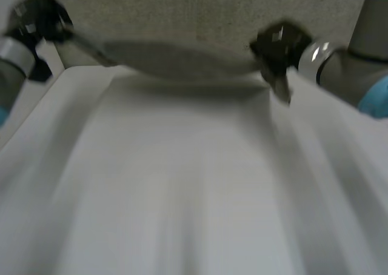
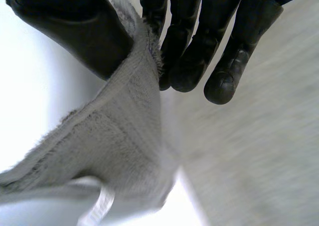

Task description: Fold the towel.

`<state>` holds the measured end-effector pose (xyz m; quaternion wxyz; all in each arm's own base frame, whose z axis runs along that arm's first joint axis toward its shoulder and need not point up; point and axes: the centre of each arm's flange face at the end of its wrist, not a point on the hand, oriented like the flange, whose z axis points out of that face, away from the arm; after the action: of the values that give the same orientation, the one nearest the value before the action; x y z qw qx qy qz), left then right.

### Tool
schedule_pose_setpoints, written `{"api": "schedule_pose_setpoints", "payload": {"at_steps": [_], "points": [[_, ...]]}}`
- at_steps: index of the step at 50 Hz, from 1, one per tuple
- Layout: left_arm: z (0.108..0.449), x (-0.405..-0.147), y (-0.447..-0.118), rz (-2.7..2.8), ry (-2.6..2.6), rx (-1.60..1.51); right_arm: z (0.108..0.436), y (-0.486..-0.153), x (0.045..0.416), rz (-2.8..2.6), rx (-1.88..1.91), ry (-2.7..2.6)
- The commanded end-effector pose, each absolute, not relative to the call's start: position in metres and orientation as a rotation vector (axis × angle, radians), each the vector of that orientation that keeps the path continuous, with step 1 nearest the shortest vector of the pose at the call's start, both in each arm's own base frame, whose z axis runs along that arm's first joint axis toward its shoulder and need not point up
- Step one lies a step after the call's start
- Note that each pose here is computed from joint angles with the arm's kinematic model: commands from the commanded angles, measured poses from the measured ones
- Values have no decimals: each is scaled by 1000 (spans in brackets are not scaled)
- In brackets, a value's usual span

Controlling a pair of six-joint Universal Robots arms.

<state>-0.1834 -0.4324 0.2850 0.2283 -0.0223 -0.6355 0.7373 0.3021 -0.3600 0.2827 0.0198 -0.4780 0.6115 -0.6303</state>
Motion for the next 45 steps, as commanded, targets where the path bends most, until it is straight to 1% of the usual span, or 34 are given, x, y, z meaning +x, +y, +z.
{"api": "schedule_pose_setpoints", "payload": {"at_steps": [1, 2, 3, 4, 5, 7, 8, 9, 10, 12, 13, 14, 15, 16, 17, 18, 19, 20, 21, 22, 23, 25, 28, 29, 31, 35, 36, 37, 38, 39, 40, 42, 43, 45], "points": [[191, -177, -402, 1808, -1948, -89, 194, -343, 278, -1609, -1644, 2039], [180, -173, -397, 1800, -1978, -95, 194, -343, 278, -1609, -1644, 2039], [180, -173, -397, 1800, -1979, -96, 186, -339, 273, -1594, -1646, 2049], [171, -167, -392, 1803, -2010, -102, 183, -333, 269, -1586, -1644, 2057], [171, -166, -392, 1803, -2011, -102, 183, -333, 269, -1586, -1644, 2058], [171, -151, -384, 1830, -2054, -121, 183, -327, 265, -1585, -1639, 2062], [171, -150, -384, 1830, -2054, -121, 190, -321, 261, -1600, -1635, 2058], [176, -144, -381, 1843, -2053, -137, 198, -313, 258, -1620, -1626, 2047], [181, -140, -377, 1853, -2050, -151, 199, -313, 258, -1620, -1626, 2047], [187, -135, -374, 1857, -2043, -152, 218, -297, 252, -1660, -1614, 2021], [187, -135, -374, 1857, -2043, -152, 218, -297, 252, -1660, -1614, 2021], [195, -133, -369, 1861, -2032, -148, 227, -289, 250, -1681, -1607, 2013], [207, -131, -364, 1875, -2016, -146, 228, -289, 250, -1682, -1607, 2013], [207, -131, -364, 1875, -2016, -146, 236, -281, 248, -1702, -1605, 2004], [217, -129, -358, 1882, -2003, -135, 245, -274, 246, -1726, -1605, 1993], [227, -127, -352, 1889, -1991, -113, 245, -274, 246, -1727, -1605, 1992], [227, -127, -352, 1889, -1991, -112, 254, -266, 243, -1754, -1604, 1983], [237, -124, -347, 1900, -1973, -88, 263, -257, 241, -1786, -1605, 1968], [237, -124, -347, 1900, -1973, -88, 263, -257, 241, -1786, -1605, 1968], [248, -123, -341, 1910, -1947, -67, 274, -248, 239, -1820, -1607, 1946], [258, -122, -334, 1917, -1914, -51, 274, -248, 239, -1821, -1607, 1946], [265, -120, -329, 1921, -1888, -36, 291, -233, 237, -1877, -1611, 1894], [272, -112, -323, 1922, -1854, 12, 301, -226, 237, -1908, -1618, 1837], [272, -112, -323, 1922, -1854, 13, 301, -226, 237, -1909, -1618, 1837], [273, -102, -322, 1927, -1850, 57, 301, -226, 237, -1906, -1626, 1820], [266, -99, -324, 1912, -1870, 75, 302, -235, 235, -1936, -1630, 1797], [262, -99, -325, 1909, -1874, 75, 294, -243, 234, -1913, -1634, 1823], [255, -99, -329, 1895, -1884, 78, 293, -243, 234, -1912, -1634, 1824], [255, -99, -329, 1895, -1884, 78, 282, -253, 235, -1882, -1656, 1839], [245, -100, -336, 1872, -1898, 84, 270, -262, 237, -1854, -1691, 1855], [245, -100, -336, 1872, -1898, 84, 270, -262, 237, -1854, -1691, 1855], [230, -102, -350, 1843, -1913, 88, 260, -269, 240, -1837, -1735, 1856], [230, -102, -350, 1843, -1913, 88, 254, -276, 243, -1833, -1784, 1842], [222, -110, -363, 1824, -1908, 66, 248, -282, 245, -1831, -1830, 1818]]}}
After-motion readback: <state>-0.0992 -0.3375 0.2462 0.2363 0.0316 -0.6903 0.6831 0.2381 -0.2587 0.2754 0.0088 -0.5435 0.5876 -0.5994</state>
